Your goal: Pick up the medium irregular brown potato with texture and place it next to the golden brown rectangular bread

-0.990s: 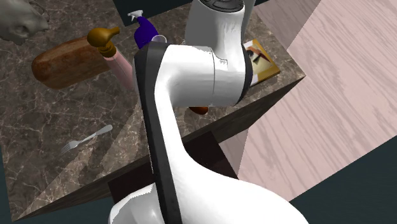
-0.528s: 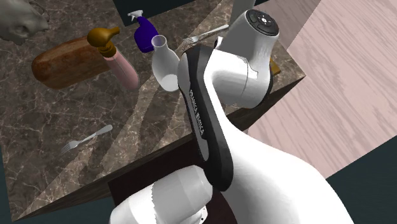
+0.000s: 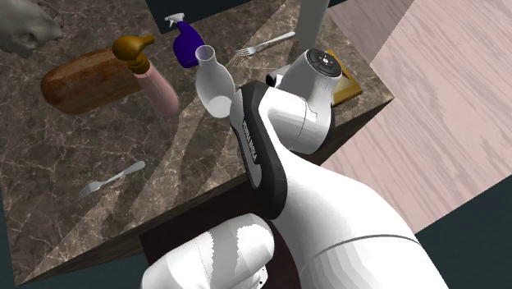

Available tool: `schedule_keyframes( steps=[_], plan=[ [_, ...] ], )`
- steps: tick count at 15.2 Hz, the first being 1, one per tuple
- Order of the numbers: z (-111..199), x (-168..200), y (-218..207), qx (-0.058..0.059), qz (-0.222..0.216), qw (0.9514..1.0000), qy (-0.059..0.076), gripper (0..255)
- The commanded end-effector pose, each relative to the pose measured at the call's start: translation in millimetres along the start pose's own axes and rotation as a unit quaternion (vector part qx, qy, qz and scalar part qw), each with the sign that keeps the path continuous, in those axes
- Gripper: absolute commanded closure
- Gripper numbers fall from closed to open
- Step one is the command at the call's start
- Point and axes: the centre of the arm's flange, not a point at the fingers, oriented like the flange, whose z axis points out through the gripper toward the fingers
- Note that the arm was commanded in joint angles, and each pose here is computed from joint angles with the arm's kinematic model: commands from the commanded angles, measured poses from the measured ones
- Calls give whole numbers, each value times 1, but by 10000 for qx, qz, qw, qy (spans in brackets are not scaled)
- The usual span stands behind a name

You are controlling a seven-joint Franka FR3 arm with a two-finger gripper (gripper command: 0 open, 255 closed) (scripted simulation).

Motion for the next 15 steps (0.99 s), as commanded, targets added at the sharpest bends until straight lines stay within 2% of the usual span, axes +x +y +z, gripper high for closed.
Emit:
schedule_keyframes(
  steps=[1,8,9,15],
  plan=[
    [4,-1,0,16,-1,10000,-20,0],
    [4,-1,0,16,-1,10000,-19,0],
    [4,-1,0,16,-1,10000,-19,255],
    [4,-1,0,16,-1,10000,-19,255]
  ],
)
